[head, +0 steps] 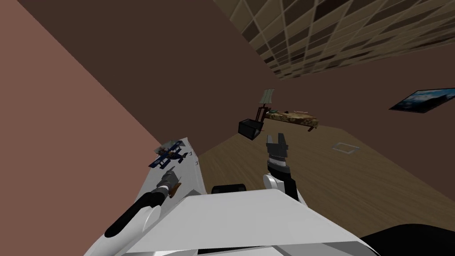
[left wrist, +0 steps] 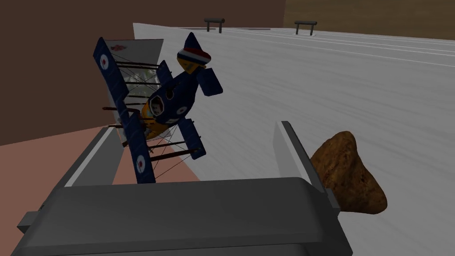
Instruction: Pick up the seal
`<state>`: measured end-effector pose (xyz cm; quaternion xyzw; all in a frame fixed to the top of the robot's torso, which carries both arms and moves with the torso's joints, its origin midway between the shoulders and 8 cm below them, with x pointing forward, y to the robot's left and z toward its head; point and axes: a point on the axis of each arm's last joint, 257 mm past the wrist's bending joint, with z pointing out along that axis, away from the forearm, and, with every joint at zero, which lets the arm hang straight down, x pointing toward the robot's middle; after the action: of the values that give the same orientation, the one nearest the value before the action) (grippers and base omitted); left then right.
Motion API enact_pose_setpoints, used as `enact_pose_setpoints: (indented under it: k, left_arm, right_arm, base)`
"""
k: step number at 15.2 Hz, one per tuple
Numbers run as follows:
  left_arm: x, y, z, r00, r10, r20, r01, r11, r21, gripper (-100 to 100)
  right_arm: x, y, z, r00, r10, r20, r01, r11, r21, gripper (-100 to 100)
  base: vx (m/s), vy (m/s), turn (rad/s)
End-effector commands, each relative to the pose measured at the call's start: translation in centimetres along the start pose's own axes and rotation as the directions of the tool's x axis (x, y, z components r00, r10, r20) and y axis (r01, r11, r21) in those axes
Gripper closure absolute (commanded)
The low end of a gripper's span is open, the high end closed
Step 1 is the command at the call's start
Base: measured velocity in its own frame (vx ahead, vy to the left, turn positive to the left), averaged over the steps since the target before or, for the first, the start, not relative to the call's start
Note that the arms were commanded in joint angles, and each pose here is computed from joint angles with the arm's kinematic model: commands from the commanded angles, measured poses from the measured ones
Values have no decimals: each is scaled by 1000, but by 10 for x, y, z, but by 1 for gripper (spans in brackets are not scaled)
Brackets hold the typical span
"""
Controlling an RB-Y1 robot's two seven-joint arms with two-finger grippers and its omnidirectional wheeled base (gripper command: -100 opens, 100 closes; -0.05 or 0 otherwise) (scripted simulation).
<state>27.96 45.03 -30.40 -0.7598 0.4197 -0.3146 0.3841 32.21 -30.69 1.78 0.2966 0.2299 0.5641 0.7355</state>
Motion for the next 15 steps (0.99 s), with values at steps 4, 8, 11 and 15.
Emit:
enact_pose_setpoints:
  k: [4, 8, 11, 15]
  left_arm:
    - [-26, 31, -9, 998, -37, 58, 44, 993, -113, -100]
    - [-46, 53, -18, 992, -67, 106, 87, 978, -192, -100]
    - [-56, 66, -25, 988, -80, 132, 110, 965, -237, -100]
    - [-65, 83, -33, 983, -90, 162, 135, 945, -297, -100]
  right_arm:
    - [0, 0, 0, 1000, 0, 0, 0, 1000, 0, 0]
    - [0, 0, 0, 1000, 0, 0, 0, 1000, 0, 0]
    - [0, 0, 0, 1000, 0, 0, 0, 1000, 0, 0]
    - [0, 0, 0, 1000, 0, 0, 0, 1000, 0, 0]
  base:
    - [8, 26, -147]
    - [4, 26, -123]
    - [3, 26, -104]
    - [4, 19, -105]
